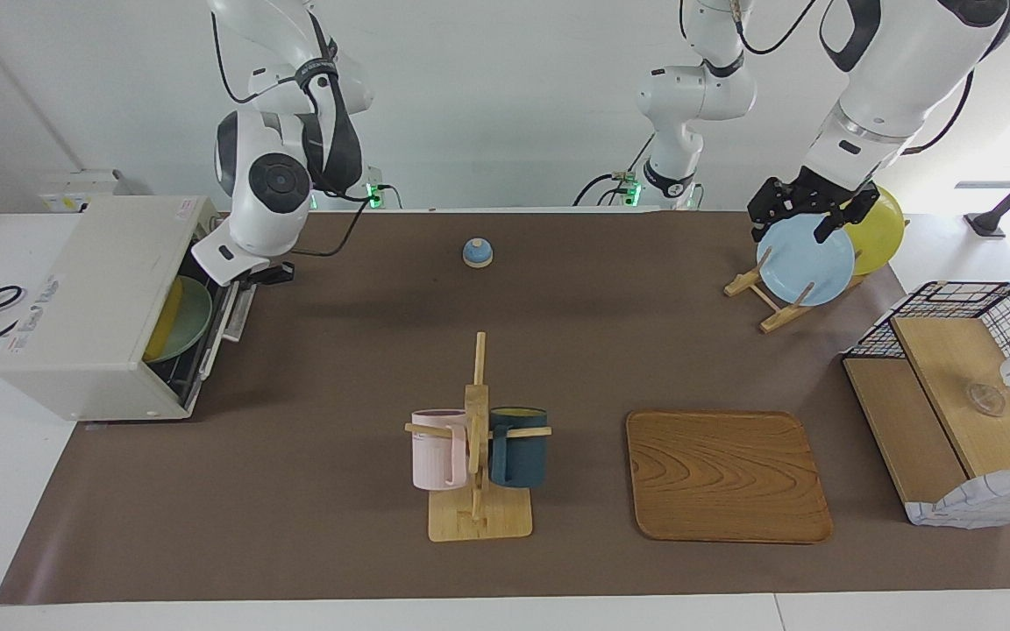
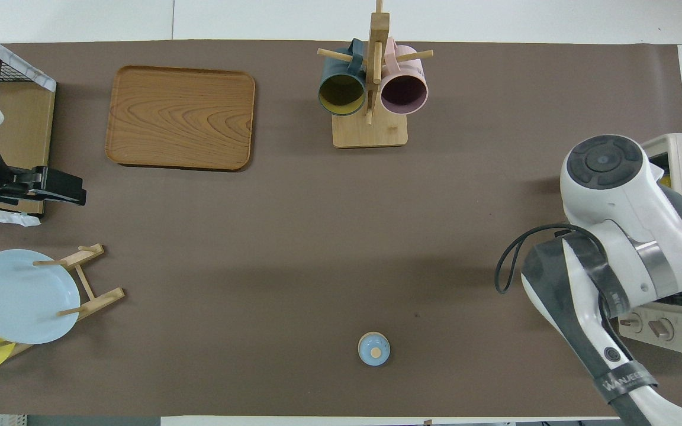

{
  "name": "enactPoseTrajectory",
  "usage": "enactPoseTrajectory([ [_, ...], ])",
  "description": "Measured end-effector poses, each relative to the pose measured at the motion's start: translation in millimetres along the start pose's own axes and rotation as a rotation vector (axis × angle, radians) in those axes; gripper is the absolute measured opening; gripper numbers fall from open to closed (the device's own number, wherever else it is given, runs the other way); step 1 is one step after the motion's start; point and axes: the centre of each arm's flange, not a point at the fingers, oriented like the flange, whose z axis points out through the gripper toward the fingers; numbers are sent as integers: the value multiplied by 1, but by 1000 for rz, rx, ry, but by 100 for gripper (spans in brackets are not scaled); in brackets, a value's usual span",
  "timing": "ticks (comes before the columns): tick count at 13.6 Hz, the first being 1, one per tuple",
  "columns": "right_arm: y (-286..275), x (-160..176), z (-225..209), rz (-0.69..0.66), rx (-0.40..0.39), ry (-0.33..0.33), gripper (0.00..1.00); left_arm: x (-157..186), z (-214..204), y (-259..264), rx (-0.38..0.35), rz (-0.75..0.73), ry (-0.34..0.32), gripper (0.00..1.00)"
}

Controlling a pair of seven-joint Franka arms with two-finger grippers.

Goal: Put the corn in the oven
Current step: 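Push the toaster oven door shut with the right gripper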

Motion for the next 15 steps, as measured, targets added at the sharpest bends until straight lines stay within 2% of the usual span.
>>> enactPoseTrajectory([
  [4,73,-2,12,-31,7,-29,1,0,0,0,0,0,0,100],
  [5,78,-3,11,-36,25,-26,1,0,0,0,0,0,0,100],
  [15,77,-3,10,-39,24,-27,1,0,0,0,0,0,0,100],
])
